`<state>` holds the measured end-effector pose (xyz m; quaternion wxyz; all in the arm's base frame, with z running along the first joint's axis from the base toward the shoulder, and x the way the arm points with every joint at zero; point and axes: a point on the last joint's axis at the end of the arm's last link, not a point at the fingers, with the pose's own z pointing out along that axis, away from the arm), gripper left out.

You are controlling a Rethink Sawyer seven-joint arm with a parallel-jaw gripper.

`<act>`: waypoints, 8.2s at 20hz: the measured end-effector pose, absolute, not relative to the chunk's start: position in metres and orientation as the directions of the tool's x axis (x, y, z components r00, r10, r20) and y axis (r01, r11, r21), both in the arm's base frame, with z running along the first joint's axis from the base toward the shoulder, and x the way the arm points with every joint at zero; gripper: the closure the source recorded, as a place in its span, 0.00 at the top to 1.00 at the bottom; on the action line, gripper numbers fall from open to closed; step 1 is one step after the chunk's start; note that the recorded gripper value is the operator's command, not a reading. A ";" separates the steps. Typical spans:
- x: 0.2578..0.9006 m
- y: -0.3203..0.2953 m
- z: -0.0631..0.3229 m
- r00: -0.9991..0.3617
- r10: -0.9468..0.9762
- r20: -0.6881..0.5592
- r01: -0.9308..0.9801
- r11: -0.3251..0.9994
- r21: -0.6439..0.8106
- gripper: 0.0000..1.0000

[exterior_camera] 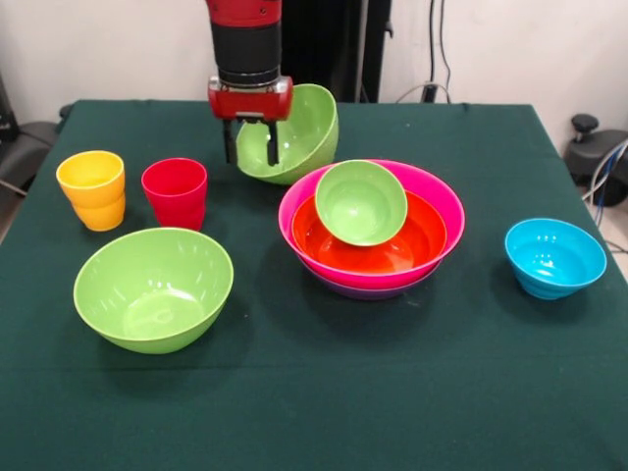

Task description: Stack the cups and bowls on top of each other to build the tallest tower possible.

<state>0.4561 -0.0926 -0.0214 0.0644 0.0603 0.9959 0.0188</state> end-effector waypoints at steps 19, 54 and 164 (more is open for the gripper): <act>0.462 -0.093 -0.004 -0.983 0.109 -0.149 0.105 0.994 0.031 1.00; 0.437 -0.058 -0.047 -0.997 0.053 -0.056 0.050 0.998 0.049 1.00; 0.578 -0.014 0.161 -0.970 0.196 -0.145 0.183 0.978 0.099 0.00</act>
